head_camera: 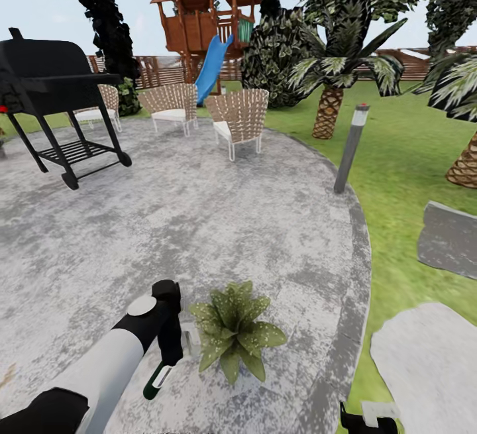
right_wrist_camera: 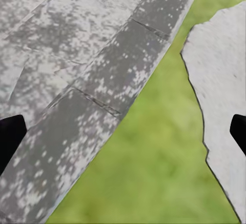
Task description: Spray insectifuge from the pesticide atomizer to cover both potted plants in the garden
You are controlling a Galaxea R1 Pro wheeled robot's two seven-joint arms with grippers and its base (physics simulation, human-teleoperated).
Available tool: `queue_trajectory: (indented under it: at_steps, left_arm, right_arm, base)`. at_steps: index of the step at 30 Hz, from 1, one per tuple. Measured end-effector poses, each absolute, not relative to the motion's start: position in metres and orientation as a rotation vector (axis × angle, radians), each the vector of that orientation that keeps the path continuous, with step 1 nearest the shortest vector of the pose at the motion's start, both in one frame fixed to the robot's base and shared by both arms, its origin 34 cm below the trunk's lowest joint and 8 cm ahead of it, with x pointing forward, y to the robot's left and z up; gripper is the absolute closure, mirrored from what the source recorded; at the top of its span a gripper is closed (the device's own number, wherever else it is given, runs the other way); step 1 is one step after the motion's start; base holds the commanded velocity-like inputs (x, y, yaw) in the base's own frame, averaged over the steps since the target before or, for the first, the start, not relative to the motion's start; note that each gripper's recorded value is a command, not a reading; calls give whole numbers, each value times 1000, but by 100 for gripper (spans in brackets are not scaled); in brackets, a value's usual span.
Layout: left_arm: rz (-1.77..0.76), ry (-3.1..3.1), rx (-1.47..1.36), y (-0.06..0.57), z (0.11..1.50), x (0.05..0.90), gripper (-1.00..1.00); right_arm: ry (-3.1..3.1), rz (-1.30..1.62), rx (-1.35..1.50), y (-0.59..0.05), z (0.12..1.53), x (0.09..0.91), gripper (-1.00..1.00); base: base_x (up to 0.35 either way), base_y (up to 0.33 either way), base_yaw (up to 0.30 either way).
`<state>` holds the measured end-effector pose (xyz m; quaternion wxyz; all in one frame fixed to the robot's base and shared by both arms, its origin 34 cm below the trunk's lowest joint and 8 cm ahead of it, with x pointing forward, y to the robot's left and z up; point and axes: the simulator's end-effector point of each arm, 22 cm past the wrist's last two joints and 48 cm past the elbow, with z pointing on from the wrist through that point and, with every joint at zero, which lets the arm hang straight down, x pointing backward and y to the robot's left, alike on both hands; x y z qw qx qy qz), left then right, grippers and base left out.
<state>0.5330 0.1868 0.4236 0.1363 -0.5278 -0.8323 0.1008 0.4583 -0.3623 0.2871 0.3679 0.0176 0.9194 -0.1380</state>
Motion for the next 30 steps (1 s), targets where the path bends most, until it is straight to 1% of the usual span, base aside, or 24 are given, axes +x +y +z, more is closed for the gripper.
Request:
queue_trajectory:
  at_steps: [5,9,17,22,26,27,30]
  left_arm:
    - [277,-2415,-1517,188,419,530,100]
    - [188,-2470,-1498,194,411,538,100]
    - [224,-2516,-1463,191,410,540,100]
    - [186,-2520,-1437,200,399,536,100]
    - [177,-2543,-1377,208,383,526,100]
    - [207,-2581,-1341,205,380,527,100]
    - [173,-2669,-1309,207,374,541,100]
  right_arm:
    - [2361,-355,45,-362,287,458,-100]
    - [2361,-356,44,-363,287,458,-100]
    - [2361,-358,43,-364,287,458,-100]
    - [2362,-352,43,-361,287,458,-100]
    - [2362,-352,44,-361,287,458,-100]
    - [2362,-352,44,-361,287,458,-100]
    - [2361,-352,44,-361,287,458,-100]
  base:
    - [-55,-56,44]
    - [-191,-189,3]
    - [-225,-206,0]
    - [-169,-157,13]
    - [-21,-18,194]
    - [-3,-3,263]
    - [-1,-1,265]
